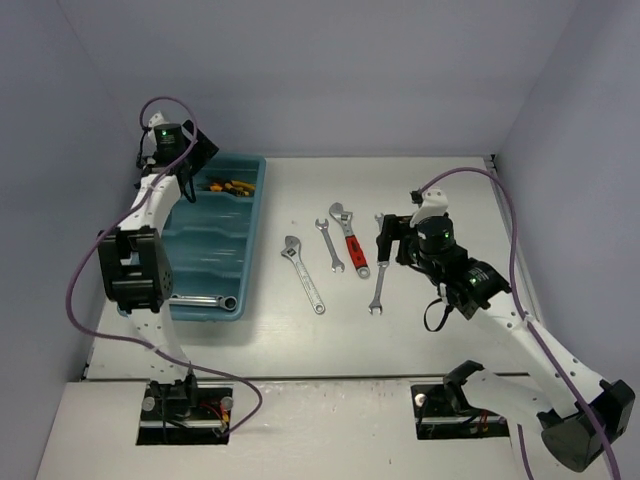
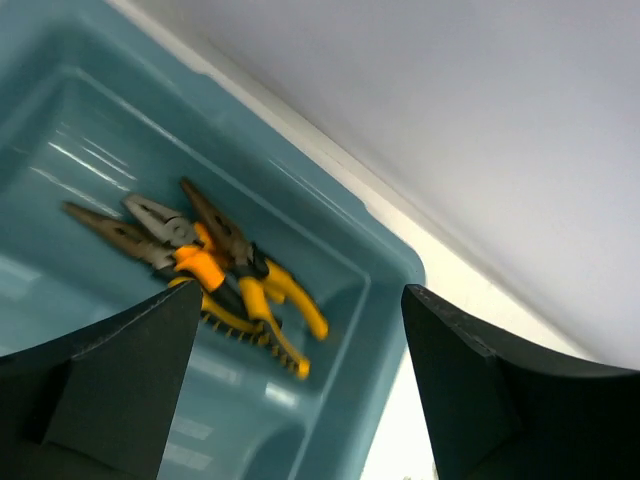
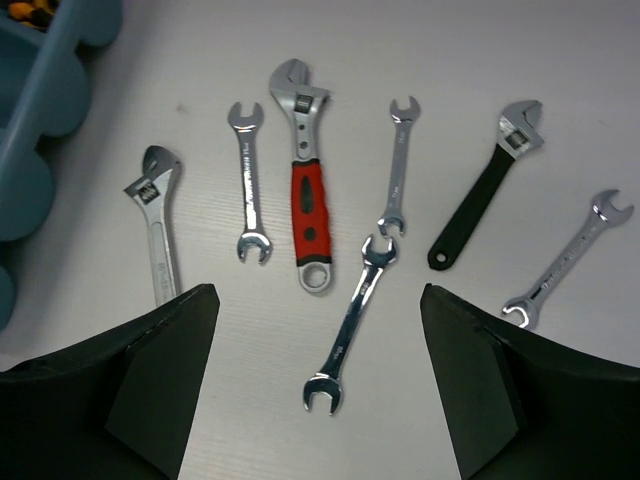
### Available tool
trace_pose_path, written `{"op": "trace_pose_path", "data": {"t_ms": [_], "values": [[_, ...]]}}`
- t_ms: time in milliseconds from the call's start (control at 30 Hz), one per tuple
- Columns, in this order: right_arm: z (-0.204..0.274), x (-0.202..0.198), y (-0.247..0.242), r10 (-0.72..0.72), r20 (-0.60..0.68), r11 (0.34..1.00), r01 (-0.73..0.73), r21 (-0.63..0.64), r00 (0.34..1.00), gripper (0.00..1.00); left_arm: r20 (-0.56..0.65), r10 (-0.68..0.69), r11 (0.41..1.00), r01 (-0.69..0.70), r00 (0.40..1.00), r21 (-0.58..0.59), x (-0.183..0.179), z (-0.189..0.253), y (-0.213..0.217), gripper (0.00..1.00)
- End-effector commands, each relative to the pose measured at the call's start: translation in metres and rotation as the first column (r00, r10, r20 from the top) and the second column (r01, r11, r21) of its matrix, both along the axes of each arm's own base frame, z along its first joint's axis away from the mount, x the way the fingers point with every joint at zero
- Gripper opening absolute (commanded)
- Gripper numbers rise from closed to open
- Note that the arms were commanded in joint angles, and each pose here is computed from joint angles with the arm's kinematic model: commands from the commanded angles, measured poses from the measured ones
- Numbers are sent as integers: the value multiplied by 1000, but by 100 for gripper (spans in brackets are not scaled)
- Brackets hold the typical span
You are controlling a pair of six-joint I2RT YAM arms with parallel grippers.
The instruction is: Sort the tools into containers
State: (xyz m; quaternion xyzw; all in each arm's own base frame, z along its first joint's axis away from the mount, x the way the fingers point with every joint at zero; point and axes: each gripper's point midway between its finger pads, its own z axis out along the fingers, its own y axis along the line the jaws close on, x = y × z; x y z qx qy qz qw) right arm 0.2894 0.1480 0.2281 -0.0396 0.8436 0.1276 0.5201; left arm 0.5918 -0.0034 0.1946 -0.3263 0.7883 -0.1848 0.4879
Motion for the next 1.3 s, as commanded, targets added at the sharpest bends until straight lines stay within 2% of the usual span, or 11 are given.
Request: {"op": "trace_pose_path", "data": {"t_ms": [0,167,367,500,633,833,1033,1267], "values": [[-10,17,-24,-143,-55,989,144,22,988,78,80,-103,962,78,991,262,-57,116,-13,79],[-45,20,-34,-207,-172,976,214,25,963,73,-32,-200,906,198,979,375,-120,116,-57,79],[-91,19,-25,-216,-312,974,228,1,925,60,-169,-377,832,413,911,371,-198,89,-126,79],[-128,16,-19,-227,-420,971,239,-24,879,54,-242,-431,770,494,869,403,-245,72,-147,79],[-158,13,-14,-233,-497,971,230,-68,836,52,-256,-459,767,525,851,369,-279,59,-155,79],[-189,11,-5,-241,-555,971,200,-134,797,51,-243,-476,772,534,845,344,-306,59,-153,79],[-210,8,2,-268,-581,963,196,-185,769,48,-232,-475,774,528,849,349,-312,60,-148,79],[-235,-1,-1,-306,-628,952,212,-223,715,31,-241,-489,758,545,838,358,-313,57,-149,79]]}}
